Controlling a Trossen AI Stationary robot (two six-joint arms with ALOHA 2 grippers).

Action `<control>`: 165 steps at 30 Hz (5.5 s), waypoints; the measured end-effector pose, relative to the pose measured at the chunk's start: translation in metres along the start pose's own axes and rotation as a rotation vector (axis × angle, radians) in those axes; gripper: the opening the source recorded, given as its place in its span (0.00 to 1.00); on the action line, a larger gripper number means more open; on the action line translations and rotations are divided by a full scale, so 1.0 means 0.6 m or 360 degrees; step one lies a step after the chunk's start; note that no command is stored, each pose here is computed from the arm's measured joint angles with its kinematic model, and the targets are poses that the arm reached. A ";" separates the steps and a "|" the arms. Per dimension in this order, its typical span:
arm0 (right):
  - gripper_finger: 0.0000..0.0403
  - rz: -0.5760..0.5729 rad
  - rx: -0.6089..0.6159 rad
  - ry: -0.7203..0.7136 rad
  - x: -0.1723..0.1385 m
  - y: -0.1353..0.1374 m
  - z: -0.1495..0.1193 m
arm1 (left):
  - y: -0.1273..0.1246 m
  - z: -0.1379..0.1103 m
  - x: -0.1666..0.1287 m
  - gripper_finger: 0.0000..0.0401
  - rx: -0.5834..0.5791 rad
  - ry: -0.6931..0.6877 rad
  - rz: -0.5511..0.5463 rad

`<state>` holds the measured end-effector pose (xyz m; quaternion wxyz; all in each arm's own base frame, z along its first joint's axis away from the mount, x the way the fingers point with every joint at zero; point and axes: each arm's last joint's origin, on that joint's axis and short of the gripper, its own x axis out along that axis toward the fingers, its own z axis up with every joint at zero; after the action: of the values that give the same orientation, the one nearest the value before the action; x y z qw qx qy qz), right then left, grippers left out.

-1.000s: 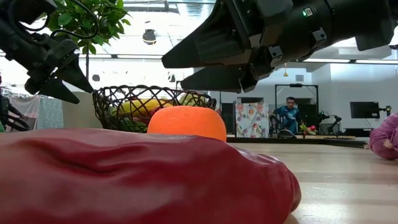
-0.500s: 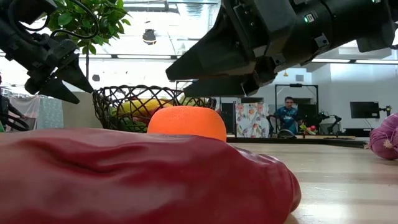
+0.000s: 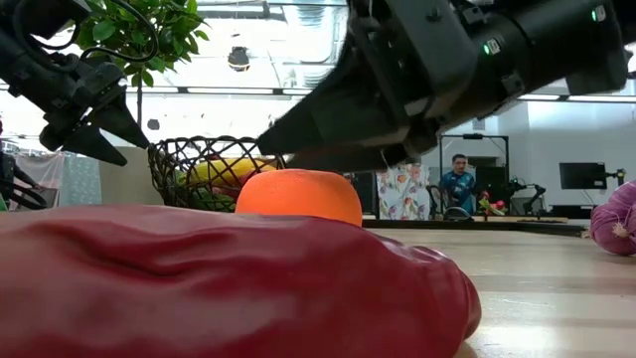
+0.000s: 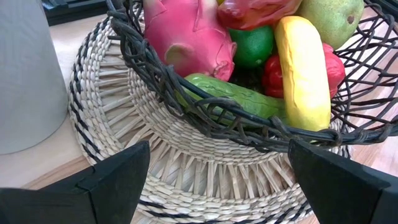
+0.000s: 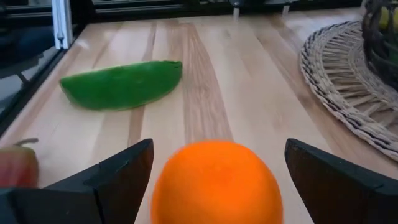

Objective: Build produce basket
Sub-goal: Put the orange into the wire basket, then put the red chili pepper into the wire basket

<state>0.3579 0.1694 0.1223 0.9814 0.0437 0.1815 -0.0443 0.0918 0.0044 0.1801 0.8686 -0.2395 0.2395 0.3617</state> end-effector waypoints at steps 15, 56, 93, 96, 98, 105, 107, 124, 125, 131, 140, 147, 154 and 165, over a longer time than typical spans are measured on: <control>0.95 -0.0012 0.0007 0.0121 0.001 -0.003 -0.007 | 0.000 0.000 0.000 0.92 -0.0001 0.0000 0.0000; 0.77 0.0005 0.0018 0.0171 0.005 0.003 0.004 | 0.000 0.000 0.000 0.92 -0.0003 -0.0001 0.0000; 0.77 -0.0330 -0.0143 -0.0416 0.070 -0.230 0.297 | 0.000 0.000 0.000 0.92 0.0033 -0.0001 0.0001; 0.77 -0.0351 -0.0138 -0.0367 0.088 -0.259 0.293 | 0.000 0.000 0.000 0.92 0.0040 -0.0003 0.0002; 0.77 -0.0353 -0.0131 -0.0372 0.108 -0.274 0.292 | 0.000 0.000 0.000 0.92 0.0041 -0.0003 0.0003; 0.77 -0.0418 -0.0088 -0.0321 0.151 -0.310 0.284 | 0.000 0.000 0.000 0.92 0.0041 -0.0005 0.0003; 0.78 -0.0433 -0.0039 -0.0276 0.160 -0.320 0.283 | 0.000 0.000 0.000 0.92 0.0040 -0.0004 0.0003; 0.96 -0.0382 0.0078 -0.0162 0.118 -0.349 0.330 | 0.000 0.000 0.000 0.92 0.0041 -0.0004 0.0003; 0.97 -0.0347 0.0074 -0.0164 0.107 -0.343 0.340 | 0.000 0.000 0.000 0.92 0.0041 -0.0004 0.0004; 0.98 -0.0012 0.0034 0.0028 0.024 -0.260 0.378 | 0.000 0.000 0.000 0.92 0.0041 -0.0003 0.0003; 0.99 0.0444 -0.0027 0.0242 -0.037 -0.016 0.326 | 0.000 0.000 0.000 0.92 0.0029 -0.0003 0.0002; 0.98 0.0329 -0.0068 0.0374 -0.033 0.151 0.184 | 0.000 0.001 0.000 0.92 0.0024 -0.0004 -0.0002; 0.98 0.0464 -0.0027 0.0288 0.007 0.222 0.086 | 0.000 0.000 0.000 0.92 0.0035 -0.0004 0.0001; 0.95 0.0419 0.0004 0.0517 0.050 0.207 0.018 | 0.000 0.000 0.000 0.92 -0.0002 -0.0003 0.0001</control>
<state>0.4025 0.2893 0.1301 0.9365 0.0749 0.3299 0.0917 0.0919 0.0045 0.1803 0.8686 -0.2396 0.2385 0.3623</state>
